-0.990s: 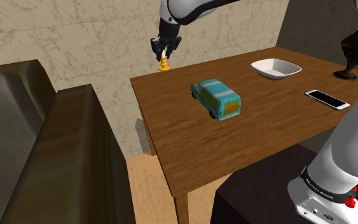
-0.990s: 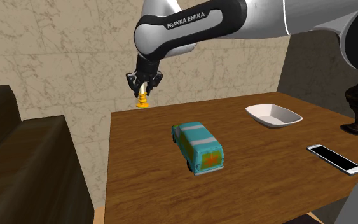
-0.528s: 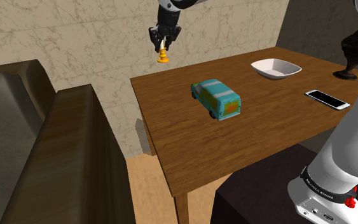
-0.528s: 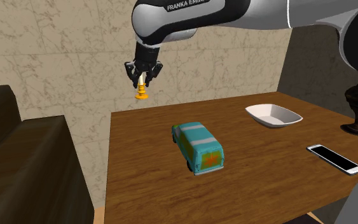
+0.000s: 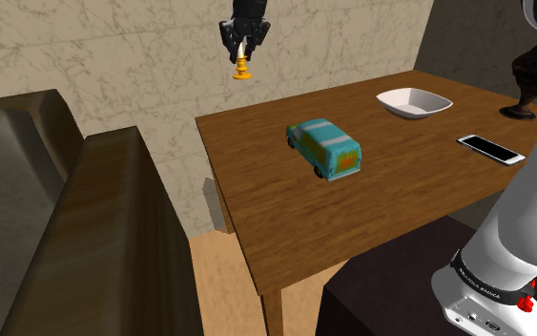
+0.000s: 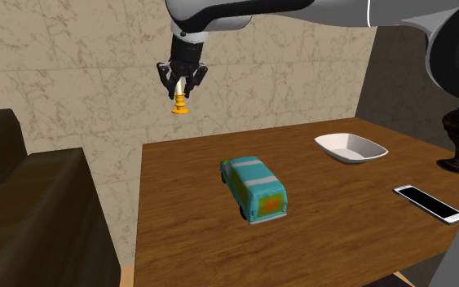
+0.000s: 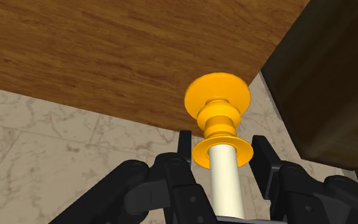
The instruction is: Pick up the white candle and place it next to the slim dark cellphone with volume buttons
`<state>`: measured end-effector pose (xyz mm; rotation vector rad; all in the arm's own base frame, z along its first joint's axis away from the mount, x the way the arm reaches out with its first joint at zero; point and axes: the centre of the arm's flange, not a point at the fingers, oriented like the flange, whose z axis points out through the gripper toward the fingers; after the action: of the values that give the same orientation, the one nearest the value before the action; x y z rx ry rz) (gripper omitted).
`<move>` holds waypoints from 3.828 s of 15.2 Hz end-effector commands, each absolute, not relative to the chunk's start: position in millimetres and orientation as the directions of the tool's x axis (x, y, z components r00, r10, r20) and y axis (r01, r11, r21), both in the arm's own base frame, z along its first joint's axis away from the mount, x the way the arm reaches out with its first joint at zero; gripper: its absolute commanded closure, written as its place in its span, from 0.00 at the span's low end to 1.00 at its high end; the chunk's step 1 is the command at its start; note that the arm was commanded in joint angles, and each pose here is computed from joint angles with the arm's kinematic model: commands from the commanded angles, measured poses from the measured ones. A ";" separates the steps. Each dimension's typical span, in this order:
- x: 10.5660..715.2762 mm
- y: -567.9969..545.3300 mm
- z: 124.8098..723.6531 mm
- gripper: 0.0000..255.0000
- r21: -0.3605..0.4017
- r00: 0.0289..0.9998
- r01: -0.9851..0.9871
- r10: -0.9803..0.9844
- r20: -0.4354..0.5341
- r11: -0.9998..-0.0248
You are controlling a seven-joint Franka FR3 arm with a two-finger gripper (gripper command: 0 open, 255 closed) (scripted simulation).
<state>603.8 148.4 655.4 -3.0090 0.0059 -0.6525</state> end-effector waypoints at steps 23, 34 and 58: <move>436.5 -74.2 671.9 1.00 -0.062 0.910 0.009 -0.017 0.413 -0.998; 349.6 -190.6 672.5 1.00 -0.062 0.910 0.009 -0.017 0.413 -0.998; 160.0 -444.5 673.8 1.00 -0.062 0.910 0.009 -0.017 0.413 -0.998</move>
<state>169.1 -434.2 671.9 -3.0079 0.0087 -0.6527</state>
